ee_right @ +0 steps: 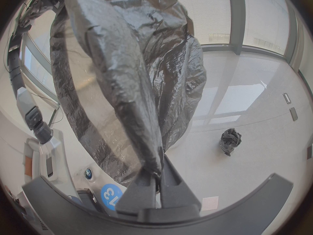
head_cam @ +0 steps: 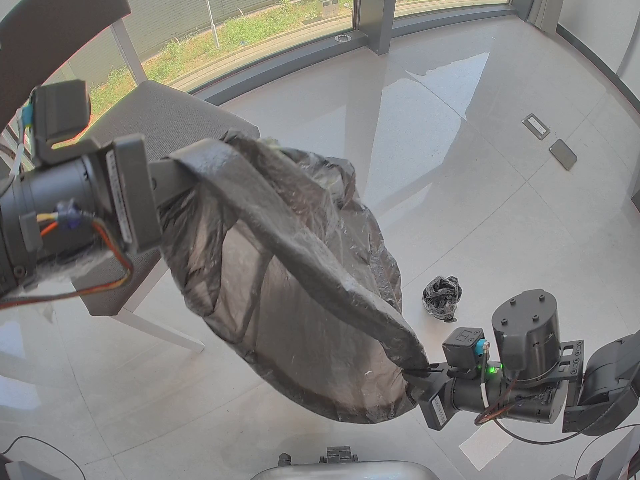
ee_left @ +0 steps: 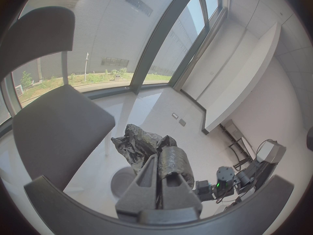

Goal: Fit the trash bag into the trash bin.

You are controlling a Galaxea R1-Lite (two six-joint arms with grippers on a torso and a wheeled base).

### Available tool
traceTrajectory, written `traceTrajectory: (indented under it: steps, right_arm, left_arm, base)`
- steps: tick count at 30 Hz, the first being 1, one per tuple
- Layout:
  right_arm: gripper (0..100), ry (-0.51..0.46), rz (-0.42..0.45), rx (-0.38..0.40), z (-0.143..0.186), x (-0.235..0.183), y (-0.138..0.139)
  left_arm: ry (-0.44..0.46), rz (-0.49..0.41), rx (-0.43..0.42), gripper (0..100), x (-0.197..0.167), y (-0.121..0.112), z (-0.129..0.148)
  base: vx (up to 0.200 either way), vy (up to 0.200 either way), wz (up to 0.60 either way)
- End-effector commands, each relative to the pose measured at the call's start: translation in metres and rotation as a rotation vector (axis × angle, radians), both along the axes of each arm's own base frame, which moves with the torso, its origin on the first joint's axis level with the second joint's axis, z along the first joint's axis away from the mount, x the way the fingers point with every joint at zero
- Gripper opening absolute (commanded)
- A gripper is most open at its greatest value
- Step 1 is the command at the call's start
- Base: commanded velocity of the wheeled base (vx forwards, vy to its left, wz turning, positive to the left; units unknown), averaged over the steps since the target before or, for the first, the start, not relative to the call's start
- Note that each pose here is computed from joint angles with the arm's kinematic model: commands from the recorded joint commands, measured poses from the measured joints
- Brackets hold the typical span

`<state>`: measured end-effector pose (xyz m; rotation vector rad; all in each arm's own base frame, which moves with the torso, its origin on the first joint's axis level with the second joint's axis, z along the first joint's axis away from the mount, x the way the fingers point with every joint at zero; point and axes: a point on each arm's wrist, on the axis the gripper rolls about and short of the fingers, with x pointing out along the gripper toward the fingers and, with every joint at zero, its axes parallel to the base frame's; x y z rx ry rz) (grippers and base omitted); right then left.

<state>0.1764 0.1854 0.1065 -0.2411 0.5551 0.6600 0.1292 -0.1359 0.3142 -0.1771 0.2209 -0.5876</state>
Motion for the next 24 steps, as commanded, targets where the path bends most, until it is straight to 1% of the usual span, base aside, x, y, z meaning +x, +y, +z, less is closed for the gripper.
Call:
traceTrajectory:
  steps: [1,5,10,14,17,24]
  right_arm:
    - [0,-0.009,0.031,0.007,0.004,-0.011,-0.002]
    - [0,-0.011,0.023,0.003,0.003,-0.011,-0.002]
    - [0,-0.017,0.008,0.008,0.005,-0.010,-0.005]
    - [0,-0.017,0.003,0.025,0.008,-0.010,-0.004]
    - [0,-0.014,0.003,0.032,0.008,-0.012,-0.003]
    - [0,0.008,0.015,0.030,0.004,-0.019,-0.005]
  left_arm:
    - [0.005,0.012,0.001,0,-0.015,0.016,-0.004]
    - [0.021,0.045,0.028,0,-0.018,0.021,-0.011]
    - [0.033,0.053,0.043,0,-0.019,0.022,-0.016]
    - [0.042,0.089,0.064,0,-0.019,0.024,-0.018]
    - [0.044,0.094,0.072,0,-0.022,0.027,-0.017]
    - [0.069,0.110,0.112,0,-0.042,0.050,-0.019]
  base:
    - [0.000,0.000,0.00]
    - [0.000,0.000,0.00]
    - [0.000,0.000,0.00]
    - [0.000,0.000,0.00]
    - [0.000,0.000,0.00]
    - [0.000,0.000,0.00]
